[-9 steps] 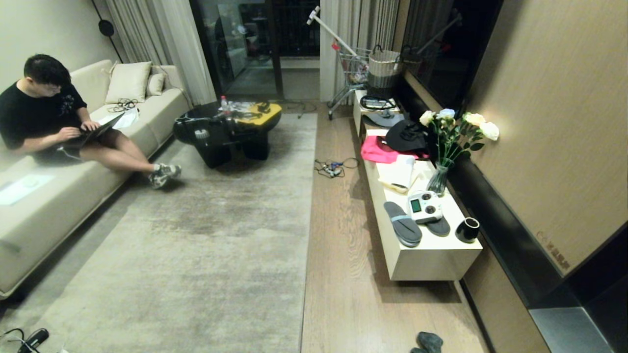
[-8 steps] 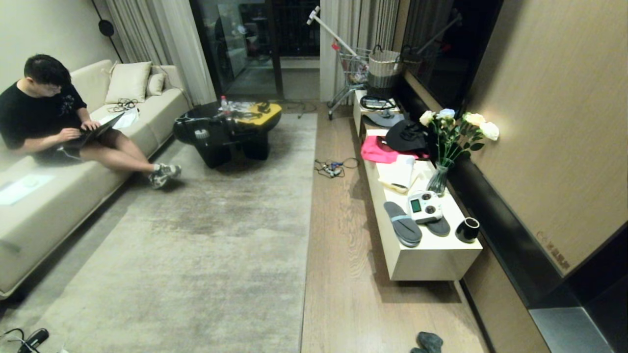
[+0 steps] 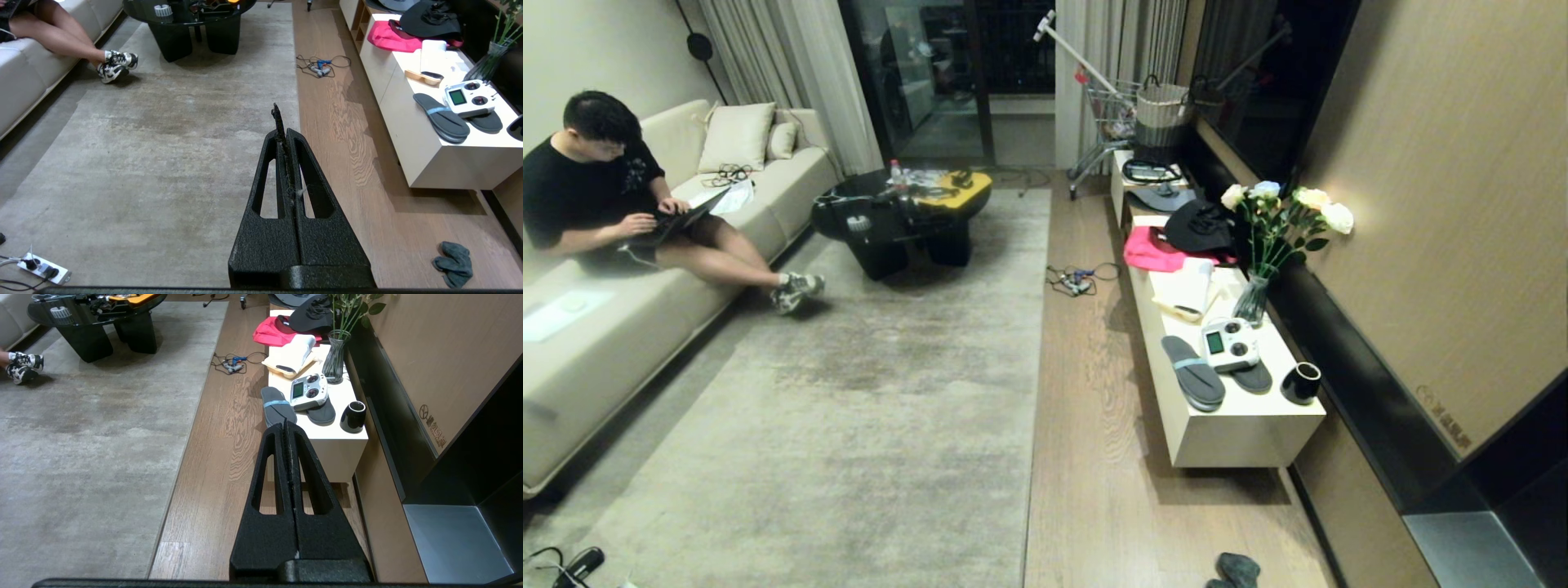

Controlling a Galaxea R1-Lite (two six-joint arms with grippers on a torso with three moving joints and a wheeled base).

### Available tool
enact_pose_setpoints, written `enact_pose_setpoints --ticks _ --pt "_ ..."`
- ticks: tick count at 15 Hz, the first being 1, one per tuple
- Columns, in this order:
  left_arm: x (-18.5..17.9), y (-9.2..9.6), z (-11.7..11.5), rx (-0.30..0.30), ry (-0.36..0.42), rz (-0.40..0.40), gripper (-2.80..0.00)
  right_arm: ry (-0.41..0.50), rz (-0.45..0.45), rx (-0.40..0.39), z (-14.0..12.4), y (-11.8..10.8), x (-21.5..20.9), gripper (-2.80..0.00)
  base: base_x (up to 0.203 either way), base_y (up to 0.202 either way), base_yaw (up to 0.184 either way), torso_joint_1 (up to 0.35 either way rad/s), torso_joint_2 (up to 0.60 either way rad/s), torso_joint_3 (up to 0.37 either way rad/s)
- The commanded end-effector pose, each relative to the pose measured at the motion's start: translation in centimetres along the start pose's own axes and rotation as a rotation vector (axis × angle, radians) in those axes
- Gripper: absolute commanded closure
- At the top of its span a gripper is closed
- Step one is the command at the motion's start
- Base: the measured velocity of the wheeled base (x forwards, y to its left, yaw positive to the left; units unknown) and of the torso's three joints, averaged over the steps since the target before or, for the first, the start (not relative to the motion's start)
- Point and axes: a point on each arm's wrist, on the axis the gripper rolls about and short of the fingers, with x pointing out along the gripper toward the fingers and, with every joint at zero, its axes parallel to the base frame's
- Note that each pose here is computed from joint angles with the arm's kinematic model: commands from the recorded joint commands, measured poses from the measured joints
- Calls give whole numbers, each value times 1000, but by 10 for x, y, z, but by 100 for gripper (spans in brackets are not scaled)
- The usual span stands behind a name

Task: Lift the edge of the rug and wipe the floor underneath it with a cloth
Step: Pick up the rag

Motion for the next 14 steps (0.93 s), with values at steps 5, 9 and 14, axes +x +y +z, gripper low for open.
enact_pose_setpoints --ticks 5,9,14 --pt "0 0 0 0 0 0 0 0 1 -1 0 0 0 0 0 0 0 0 0 0" --pt "0 0 0 0 0 0 0 0 0 0 0 0 0 0 0 0 0 0 0 0" --pt "0 0 0 0 0 0 0 0 1 0 0 0 0 0 0 0 0 0 0 0"
